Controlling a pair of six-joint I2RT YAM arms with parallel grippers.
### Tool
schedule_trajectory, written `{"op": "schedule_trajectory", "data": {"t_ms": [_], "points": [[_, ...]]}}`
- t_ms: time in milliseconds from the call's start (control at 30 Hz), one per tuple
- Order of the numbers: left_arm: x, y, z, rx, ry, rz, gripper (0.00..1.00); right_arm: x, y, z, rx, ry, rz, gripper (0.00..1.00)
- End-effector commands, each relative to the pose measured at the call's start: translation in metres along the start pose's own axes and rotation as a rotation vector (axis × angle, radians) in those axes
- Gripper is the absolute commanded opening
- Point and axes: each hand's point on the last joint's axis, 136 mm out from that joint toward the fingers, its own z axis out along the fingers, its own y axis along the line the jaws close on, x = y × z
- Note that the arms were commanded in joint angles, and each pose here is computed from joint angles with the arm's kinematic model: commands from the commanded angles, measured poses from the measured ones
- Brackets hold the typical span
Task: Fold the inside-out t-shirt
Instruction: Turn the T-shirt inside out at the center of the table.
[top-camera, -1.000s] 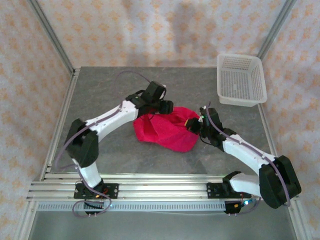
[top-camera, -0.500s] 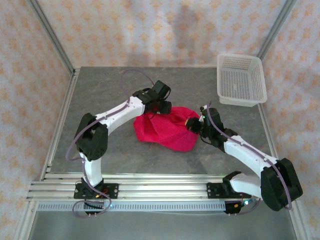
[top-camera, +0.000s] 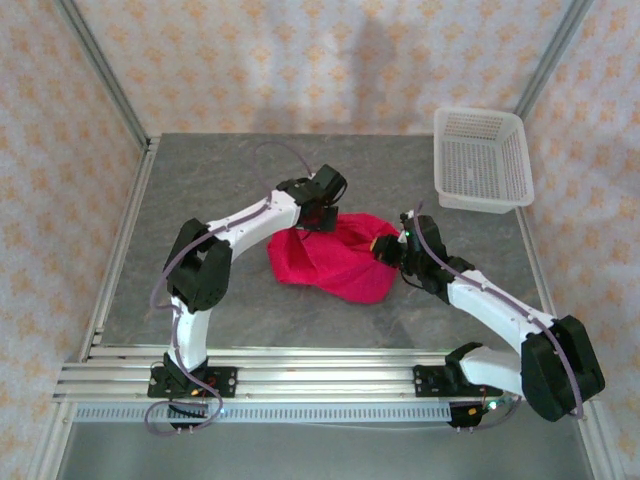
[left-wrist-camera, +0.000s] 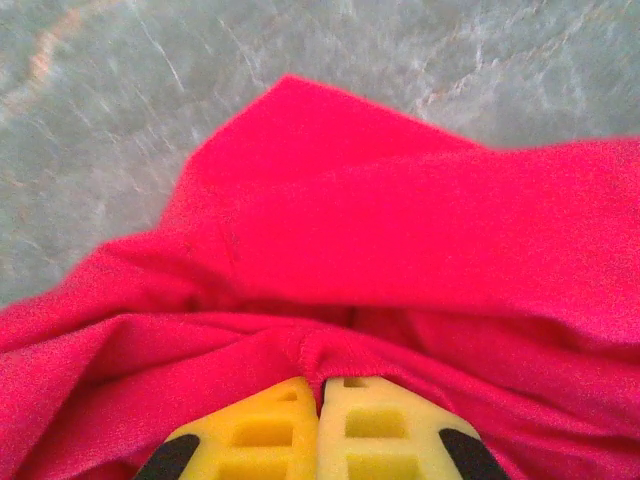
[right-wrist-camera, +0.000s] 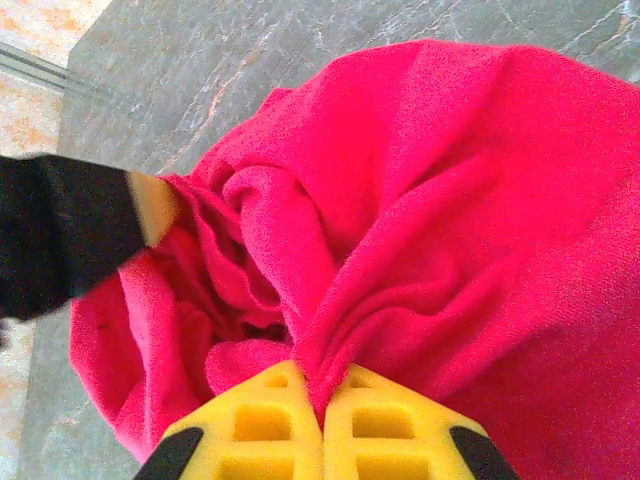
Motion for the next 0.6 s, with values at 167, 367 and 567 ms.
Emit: {"op": "schedule_trajectory", "data": {"t_ms": [167,367,567], "points": [[-0.117,0.028,-0.184,0.035,-0.402,-0.101,0.00,-0.035,0.003,-0.018,0.070,-0.129,-0.063,0.00],[-0.145,0.025,-0.273,0.255,-0.564,-0.208,0.00,-0.063,-0.013,-0.030,0.256,-0.207,-0.108,0.02],[-0.131,0.022,-0.269,0.343,-0.536,-0.240,0.00,-0.095,-0.036,-0.065,0.544,-0.283,-0.072,0.35]]}}
